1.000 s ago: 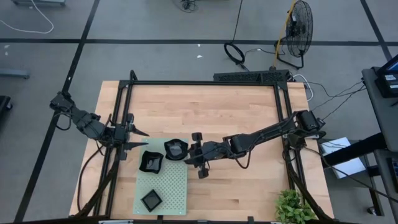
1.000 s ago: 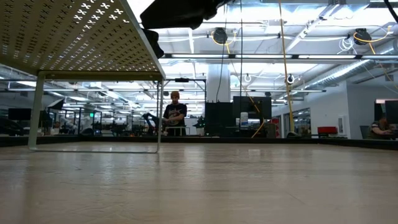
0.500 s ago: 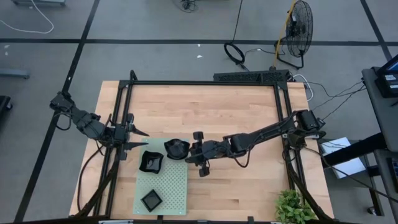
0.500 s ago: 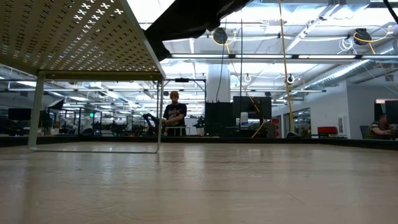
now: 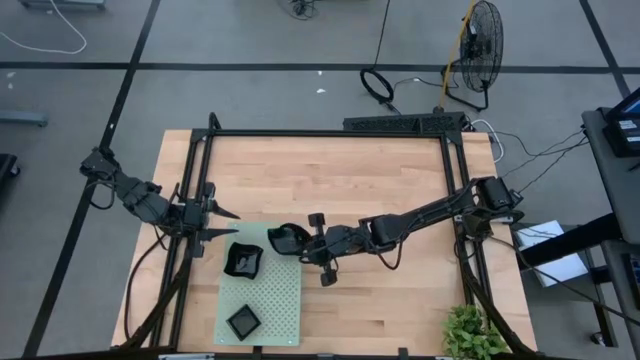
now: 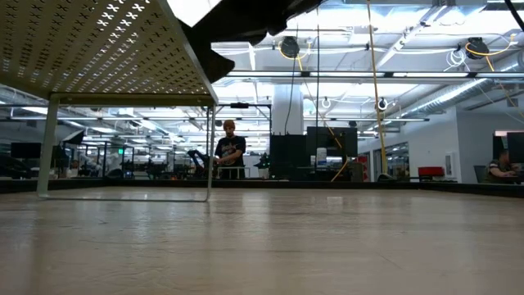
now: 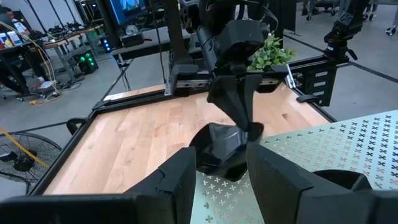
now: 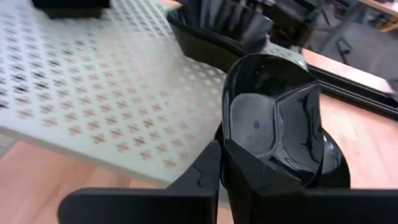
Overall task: Pick & Place Mini shaped plates
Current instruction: Stack the leaf shaped plate on top of the other leaf shaped plates on the shelf
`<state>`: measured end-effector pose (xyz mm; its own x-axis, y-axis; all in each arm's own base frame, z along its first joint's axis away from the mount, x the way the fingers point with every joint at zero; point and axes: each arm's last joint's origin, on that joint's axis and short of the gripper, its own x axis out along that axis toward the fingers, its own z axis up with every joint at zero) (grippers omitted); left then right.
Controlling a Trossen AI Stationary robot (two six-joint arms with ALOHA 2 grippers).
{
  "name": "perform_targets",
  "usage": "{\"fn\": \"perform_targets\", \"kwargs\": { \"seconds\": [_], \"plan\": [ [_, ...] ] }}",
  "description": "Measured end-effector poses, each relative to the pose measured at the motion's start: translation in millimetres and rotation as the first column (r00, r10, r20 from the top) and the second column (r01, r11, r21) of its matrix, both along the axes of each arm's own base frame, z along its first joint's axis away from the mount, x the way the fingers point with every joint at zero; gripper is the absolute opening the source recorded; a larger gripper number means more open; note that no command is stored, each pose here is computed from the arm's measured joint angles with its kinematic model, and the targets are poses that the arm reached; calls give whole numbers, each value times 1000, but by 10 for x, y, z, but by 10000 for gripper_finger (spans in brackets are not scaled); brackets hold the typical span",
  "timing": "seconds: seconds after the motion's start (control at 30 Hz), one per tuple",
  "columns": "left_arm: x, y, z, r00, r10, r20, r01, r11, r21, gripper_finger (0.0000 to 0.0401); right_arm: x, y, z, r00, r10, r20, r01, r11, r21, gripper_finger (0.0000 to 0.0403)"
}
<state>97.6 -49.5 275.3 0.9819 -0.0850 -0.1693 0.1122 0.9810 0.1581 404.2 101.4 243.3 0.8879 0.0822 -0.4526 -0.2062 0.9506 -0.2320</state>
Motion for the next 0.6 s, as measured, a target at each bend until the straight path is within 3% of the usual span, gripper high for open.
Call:
{"fn": "perform_targets", "kwargs": {
  "seconds": [0.2, 0.33, 0.6],
  "plan": [
    [0, 0, 0, 1000, 0, 0, 0, 1000, 0, 147, 4, 60, 32, 995, 99, 30, -100, 994, 37, 3],
    [0, 0, 0, 1000, 0, 0, 0, 1000, 0, 147, -1, 71, 29, 994, 109, 27, -110, 994, 26, 3],
    [0, 0, 0, 1000, -1, 0, 1, 1000, 0, 147, -4, 64, 19, 987, 157, 25, -154, 985, -79, 1]
  ]
}}
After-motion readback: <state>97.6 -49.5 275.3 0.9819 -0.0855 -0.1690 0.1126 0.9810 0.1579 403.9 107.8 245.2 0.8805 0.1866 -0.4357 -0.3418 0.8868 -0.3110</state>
